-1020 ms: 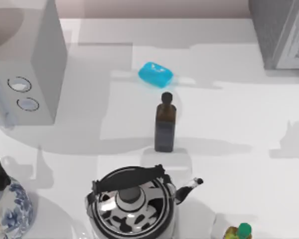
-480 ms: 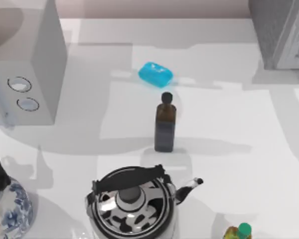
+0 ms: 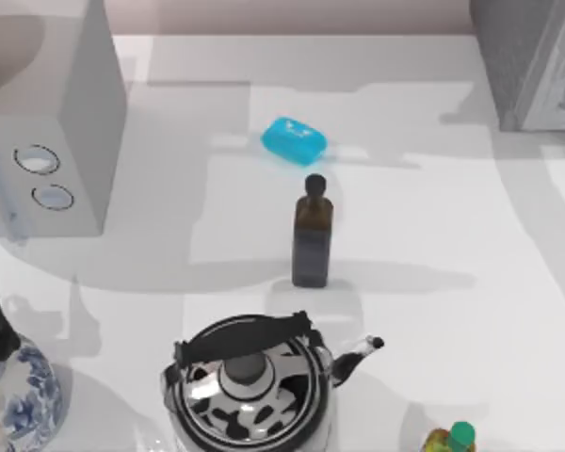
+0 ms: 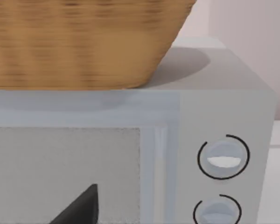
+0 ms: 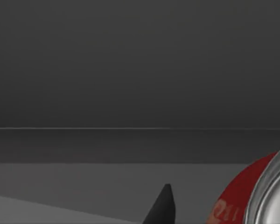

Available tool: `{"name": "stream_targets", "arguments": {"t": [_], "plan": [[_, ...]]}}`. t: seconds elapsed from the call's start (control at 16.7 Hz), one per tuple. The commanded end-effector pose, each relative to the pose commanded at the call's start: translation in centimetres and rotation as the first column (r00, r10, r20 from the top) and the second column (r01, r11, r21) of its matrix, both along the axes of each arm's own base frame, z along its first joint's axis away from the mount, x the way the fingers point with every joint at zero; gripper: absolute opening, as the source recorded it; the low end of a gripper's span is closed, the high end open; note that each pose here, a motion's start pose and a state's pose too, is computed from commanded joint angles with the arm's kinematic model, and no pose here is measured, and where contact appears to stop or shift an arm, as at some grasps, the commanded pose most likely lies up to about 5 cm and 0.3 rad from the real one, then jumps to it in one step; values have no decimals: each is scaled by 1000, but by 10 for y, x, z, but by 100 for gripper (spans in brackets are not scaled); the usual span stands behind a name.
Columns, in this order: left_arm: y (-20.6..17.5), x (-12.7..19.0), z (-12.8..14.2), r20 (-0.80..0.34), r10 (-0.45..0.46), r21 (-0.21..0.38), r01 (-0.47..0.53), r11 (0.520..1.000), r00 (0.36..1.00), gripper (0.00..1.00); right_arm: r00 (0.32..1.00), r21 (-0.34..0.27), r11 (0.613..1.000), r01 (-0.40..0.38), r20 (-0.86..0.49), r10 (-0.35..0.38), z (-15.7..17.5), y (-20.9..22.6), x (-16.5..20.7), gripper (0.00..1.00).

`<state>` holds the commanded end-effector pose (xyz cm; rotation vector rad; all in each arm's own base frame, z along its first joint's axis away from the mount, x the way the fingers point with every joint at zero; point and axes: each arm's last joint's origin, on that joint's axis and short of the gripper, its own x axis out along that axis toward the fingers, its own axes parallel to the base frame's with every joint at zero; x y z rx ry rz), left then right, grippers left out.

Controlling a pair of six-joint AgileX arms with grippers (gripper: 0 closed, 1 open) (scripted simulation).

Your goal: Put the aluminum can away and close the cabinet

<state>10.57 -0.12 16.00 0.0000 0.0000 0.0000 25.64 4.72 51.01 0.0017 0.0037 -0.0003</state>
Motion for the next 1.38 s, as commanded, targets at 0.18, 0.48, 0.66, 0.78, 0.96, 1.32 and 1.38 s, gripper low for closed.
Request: {"name": "stream_targets", "arguments": {"t": [0.18, 0.48, 0.66, 0.78, 0.96, 1.32, 1.38], "plan": [[0, 0, 0, 0, 0, 0, 0, 1000, 1000, 100, 1000, 0, 1000, 0, 0, 0, 0, 0, 0, 0], [0, 0, 0, 0, 0, 0, 0, 1000, 1000, 100, 999, -6, 1000, 21, -38, -22, -1, -2, 18, 0], [0, 0, 0, 0, 0, 0, 0, 1000, 1000, 100, 994, -16, 999, 40, -102, -42, -4, 0, 57, 0], [0, 0, 0, 0, 0, 0, 0, 1000, 1000, 100, 991, -18, 999, 44, -124, -45, -3, 0, 85, 0], [0, 0, 0, 0, 0, 0, 0, 1000, 1000, 100, 992, -11, 999, 35, -120, -36, 2, 1, 120, 0], [0, 0, 0, 0, 0, 0, 0, 1000, 1000, 100, 999, 1, 1000, 7, -37, -6, 14, -1, 150, 0], [0, 0, 0, 0, 0, 0, 0, 1000, 1000, 100, 1000, 2, 1000, 4, -21, -3, 16, -2, 150, 0]]}}
